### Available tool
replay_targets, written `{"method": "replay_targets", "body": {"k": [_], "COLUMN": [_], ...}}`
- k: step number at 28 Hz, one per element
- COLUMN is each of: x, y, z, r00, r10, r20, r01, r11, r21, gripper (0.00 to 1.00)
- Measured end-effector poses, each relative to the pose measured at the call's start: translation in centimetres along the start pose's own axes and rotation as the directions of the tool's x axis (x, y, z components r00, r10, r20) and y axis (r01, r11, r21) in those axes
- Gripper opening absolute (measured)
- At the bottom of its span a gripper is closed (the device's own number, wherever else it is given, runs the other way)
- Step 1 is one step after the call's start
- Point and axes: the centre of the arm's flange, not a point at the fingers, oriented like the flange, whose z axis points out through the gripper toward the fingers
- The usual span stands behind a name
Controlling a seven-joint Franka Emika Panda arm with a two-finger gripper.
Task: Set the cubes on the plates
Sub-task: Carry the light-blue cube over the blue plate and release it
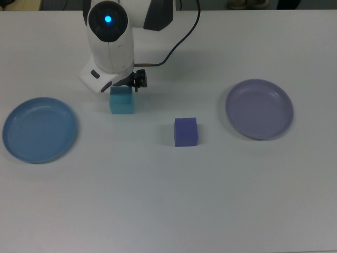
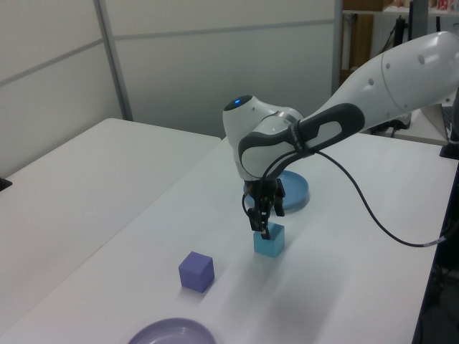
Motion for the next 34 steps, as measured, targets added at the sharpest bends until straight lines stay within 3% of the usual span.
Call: {"method": "replay_targets", "body": {"k": [11, 18, 24, 27, 30, 34], "x": [0.6, 1.6, 1.8, 2.1, 2.5, 3.0], "y": [-0.1, 0.2, 0.3, 0.4, 1.3, 5.4], "z": [1.5, 4.0, 4.6, 3.7, 1.7, -4.5], "r00": [1.000, 1.000, 1.000, 1.000, 0.999, 0.993], "r10": [-0.003, 0.020, 0.023, 0.028, 0.048, 0.094], "r20": [0.007, 0.010, 0.014, -0.002, -0.018, -0.068], "r01": [0.003, -0.020, -0.022, -0.028, -0.049, -0.098], "r11": [1.000, 0.998, 0.998, 0.997, 0.996, 0.994], "r21": [0.004, -0.055, -0.064, -0.066, -0.069, -0.053], "gripper": [1.00, 1.00, 0.77, 0.67, 0.66, 0.66]}}
